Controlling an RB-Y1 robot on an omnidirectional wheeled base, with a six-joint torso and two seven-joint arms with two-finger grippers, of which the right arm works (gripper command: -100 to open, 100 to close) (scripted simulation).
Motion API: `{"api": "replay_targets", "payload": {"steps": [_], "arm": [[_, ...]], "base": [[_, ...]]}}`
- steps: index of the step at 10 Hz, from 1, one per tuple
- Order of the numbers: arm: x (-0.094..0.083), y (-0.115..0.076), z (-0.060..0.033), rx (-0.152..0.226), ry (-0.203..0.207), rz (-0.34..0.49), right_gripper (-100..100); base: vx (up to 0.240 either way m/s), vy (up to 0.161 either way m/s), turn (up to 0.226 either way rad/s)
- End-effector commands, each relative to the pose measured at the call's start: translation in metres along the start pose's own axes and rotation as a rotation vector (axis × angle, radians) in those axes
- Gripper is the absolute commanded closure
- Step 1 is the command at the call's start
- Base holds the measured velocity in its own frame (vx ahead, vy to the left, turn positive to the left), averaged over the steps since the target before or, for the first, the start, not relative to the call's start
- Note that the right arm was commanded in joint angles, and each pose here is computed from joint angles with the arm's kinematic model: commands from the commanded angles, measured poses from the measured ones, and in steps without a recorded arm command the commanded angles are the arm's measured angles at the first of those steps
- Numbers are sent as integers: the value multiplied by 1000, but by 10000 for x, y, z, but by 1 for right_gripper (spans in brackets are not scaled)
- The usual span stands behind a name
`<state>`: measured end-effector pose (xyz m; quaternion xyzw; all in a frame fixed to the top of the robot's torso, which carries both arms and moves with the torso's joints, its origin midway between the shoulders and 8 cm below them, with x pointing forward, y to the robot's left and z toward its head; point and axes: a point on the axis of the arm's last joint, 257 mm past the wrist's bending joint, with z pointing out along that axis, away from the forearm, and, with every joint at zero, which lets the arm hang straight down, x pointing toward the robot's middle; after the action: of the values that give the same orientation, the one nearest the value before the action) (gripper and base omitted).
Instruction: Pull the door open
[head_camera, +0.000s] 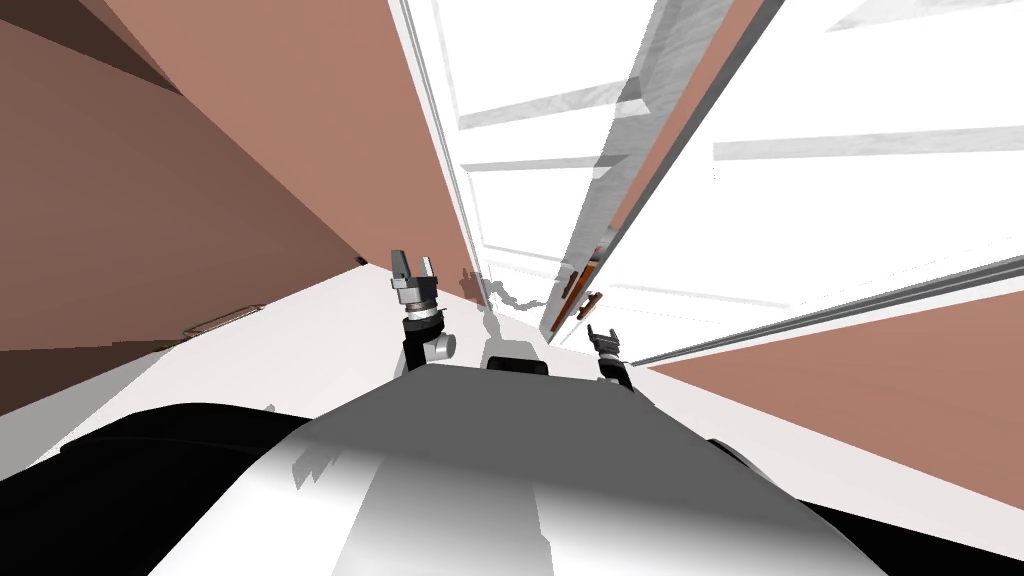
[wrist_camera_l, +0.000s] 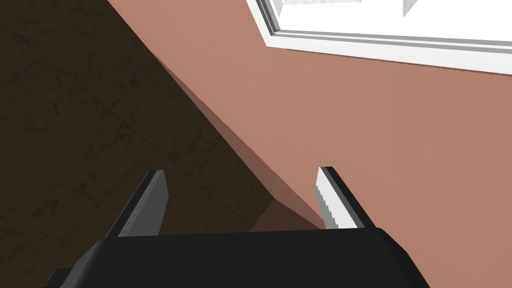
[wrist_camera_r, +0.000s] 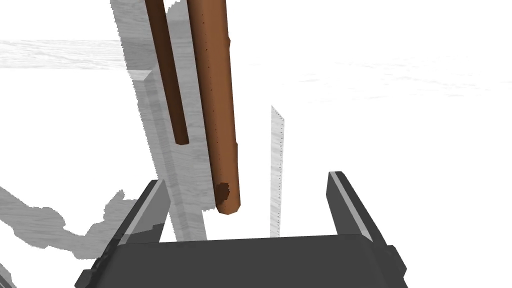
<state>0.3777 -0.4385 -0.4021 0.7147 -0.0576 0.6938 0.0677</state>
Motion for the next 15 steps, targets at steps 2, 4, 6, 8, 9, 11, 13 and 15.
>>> {"api": "replay_targets", "payload": {"steps": [2,4,6,8,9,11,13,15], "arm": [[1,-10,48,-11,0,-3,-100],[72,-66,143,-8,18,2,-100],[52,-53,112,-9,14,1,100],[52,-53,112,-9,14,1,100],[52,-53,112,-9,14,1,100],[52,-53,112,-9,14,1,100],[36,-191,51,45,12,5,100],[66,-280,1,97,20,5,100]], "base": [[184,-65,41],[228,-1,78],[45,5,3],[-33,10,20],[-19,0,-4],[-6,0,0],[-154,-52,80],[-194,-103,71]]}}
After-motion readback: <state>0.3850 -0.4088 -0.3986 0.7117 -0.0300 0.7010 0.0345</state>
